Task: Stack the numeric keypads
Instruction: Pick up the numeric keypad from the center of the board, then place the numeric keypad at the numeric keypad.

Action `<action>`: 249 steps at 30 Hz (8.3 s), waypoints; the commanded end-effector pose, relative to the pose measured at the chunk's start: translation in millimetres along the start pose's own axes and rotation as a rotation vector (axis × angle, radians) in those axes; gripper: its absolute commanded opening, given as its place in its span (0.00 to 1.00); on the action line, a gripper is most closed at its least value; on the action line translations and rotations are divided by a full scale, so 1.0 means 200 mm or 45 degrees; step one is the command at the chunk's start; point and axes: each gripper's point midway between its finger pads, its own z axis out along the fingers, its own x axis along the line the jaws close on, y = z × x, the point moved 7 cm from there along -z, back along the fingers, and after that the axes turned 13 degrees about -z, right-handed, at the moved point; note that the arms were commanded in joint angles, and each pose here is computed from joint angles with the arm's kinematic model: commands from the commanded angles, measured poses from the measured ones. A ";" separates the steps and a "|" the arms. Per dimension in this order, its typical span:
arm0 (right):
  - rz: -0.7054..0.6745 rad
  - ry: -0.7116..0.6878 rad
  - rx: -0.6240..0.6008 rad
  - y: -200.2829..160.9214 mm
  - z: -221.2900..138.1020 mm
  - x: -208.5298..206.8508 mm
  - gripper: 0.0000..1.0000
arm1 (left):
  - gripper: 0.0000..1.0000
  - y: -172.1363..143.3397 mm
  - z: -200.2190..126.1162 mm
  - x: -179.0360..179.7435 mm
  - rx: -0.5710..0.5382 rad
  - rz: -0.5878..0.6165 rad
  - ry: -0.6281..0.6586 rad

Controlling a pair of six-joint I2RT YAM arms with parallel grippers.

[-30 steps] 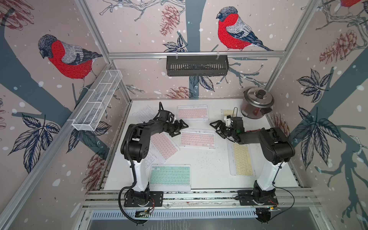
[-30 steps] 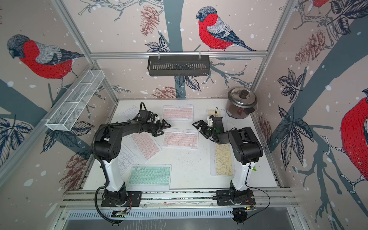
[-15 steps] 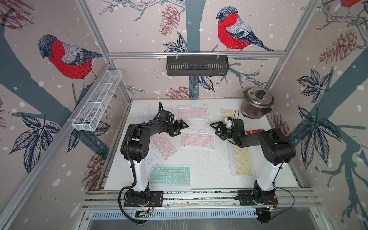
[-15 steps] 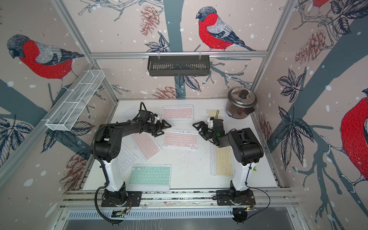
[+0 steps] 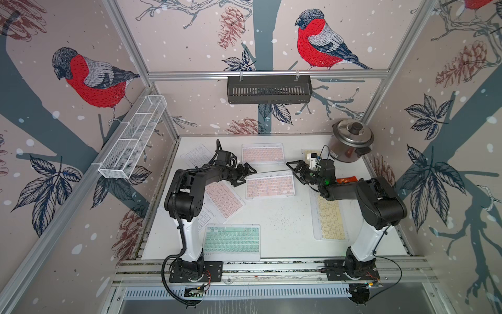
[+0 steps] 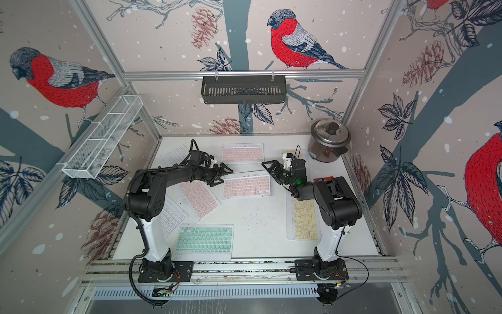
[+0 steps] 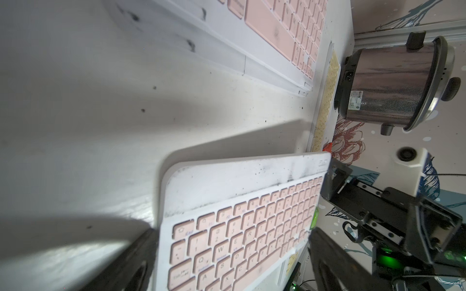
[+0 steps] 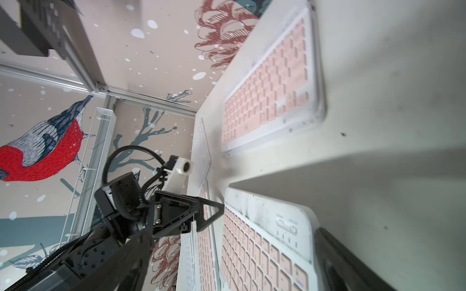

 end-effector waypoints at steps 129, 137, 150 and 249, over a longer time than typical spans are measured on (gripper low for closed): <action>-0.472 0.366 0.480 0.35 0.15 0.63 0.04 | 0.72 0.16 -0.38 -0.48 0.044 0.504 -0.363; -0.473 0.428 0.499 0.43 0.23 0.47 0.10 | 0.36 0.06 -0.40 -0.45 0.080 0.518 -0.456; -0.376 0.411 0.548 0.44 0.41 0.15 0.37 | 0.01 -0.05 -0.34 -0.43 0.141 0.501 -0.543; -0.226 -0.209 0.484 0.34 0.58 -0.36 1.00 | 0.64 0.93 0.07 -0.10 0.138 0.283 -0.434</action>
